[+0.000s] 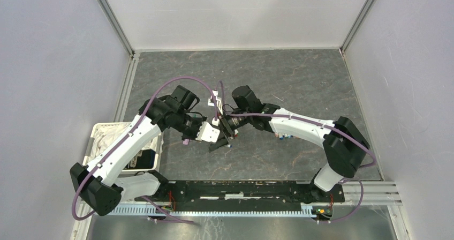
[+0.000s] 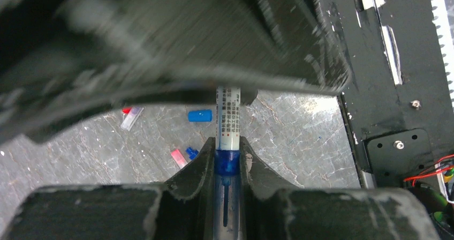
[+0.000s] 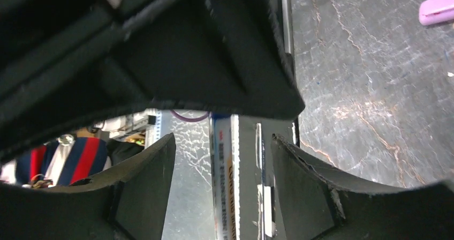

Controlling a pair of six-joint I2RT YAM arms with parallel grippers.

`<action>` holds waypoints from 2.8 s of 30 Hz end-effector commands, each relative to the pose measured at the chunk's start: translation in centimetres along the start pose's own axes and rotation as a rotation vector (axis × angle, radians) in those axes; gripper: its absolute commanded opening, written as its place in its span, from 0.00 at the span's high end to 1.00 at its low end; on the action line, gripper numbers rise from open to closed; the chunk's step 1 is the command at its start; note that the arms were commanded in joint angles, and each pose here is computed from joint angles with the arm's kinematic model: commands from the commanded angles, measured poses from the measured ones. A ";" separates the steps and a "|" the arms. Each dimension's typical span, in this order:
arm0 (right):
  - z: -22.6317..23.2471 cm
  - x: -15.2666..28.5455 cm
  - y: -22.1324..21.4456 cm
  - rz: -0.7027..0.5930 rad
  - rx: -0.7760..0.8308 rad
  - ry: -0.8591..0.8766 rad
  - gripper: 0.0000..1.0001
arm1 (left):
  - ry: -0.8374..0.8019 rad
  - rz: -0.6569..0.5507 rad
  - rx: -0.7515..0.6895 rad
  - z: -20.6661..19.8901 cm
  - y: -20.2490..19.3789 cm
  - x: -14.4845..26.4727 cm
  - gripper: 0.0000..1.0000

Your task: Open the pen caps

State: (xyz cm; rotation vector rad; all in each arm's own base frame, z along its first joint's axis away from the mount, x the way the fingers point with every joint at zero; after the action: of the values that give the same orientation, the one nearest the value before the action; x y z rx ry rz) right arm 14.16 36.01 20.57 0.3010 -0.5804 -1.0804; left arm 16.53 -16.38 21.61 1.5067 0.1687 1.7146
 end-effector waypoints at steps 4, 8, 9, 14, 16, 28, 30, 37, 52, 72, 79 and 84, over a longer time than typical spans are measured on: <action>1.9 -1.2 3.2 -0.064 -0.037 0.148 0.36 | 0.018 0.038 -0.152 -0.1 0.9 0.3 0.98; 1.4 -1.7 3.5 -0.069 -0.088 0.165 0.62 | 0.015 0.034 -0.168 0.1 1.7 0.2 0.98; 1.4 -1.7 3.6 -0.077 -0.101 0.176 0.68 | 0.011 0.034 -0.169 0.1 1.8 0.1 0.98; 2.0 -1.5 3.6 -0.148 -0.126 0.243 0.94 | -0.009 0.031 -0.181 -0.3 2.0 -0.4 0.98; 2.0 -1.6 3.7 -0.158 -0.134 0.254 1.00 | -0.012 0.031 -0.190 -0.5 2.1 -0.5 0.98; -3.0 -1.4 -1.4 -0.036 -0.225 0.037 1.00 | 0.050 0.166 -0.340 0.7 1.1 0.5 0.98; -4.1 0.0 -5.5 0.004 -0.266 -0.032 1.00 | 0.093 0.276 -0.360 1.5 -0.6 1.7 0.98; -3.8 5.6 -18.7 -0.067 -0.413 -0.103 1.00 | 0.167 0.402 -0.207 1.9 -10.3 11.4 0.98; -1.9 6.1 -10.1 -0.088 -0.180 -0.115 1.00 | 0.138 0.223 -0.213 1.4 -4.3 6.2 0.98; -0.6 4.3 -0.2 -0.189 -0.007 -0.026 1.00 | 0.109 0.002 -0.018 2.2 3.5 -1.8 0.49; -0.7 3.7 0.1 -0.176 -0.030 -0.004 1.00 | 0.136 0.010 -0.046 2.8 4.1 -2.2 0.58; -0.4 3.6 0.4 -0.184 -0.036 0.018 1.00 | 0.092 0.024 -0.116 1.6 4.0 -2.7 0.66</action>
State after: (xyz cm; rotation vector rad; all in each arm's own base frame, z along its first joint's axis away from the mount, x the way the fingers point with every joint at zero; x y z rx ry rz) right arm 15.56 32.02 19.09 0.2341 -0.5454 -1.2699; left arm 16.22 -21.22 22.01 1.4021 0.1173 1.7811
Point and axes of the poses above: each gripper's point midway between its finger pads, its own x axis back along the fingers, its own z axis along the line the jaws close on, y = z × x, the point moved 4 cm from there along x, back along the fingers, and after that the axes turned 7 degrees about -x, right-handed, at the moved point
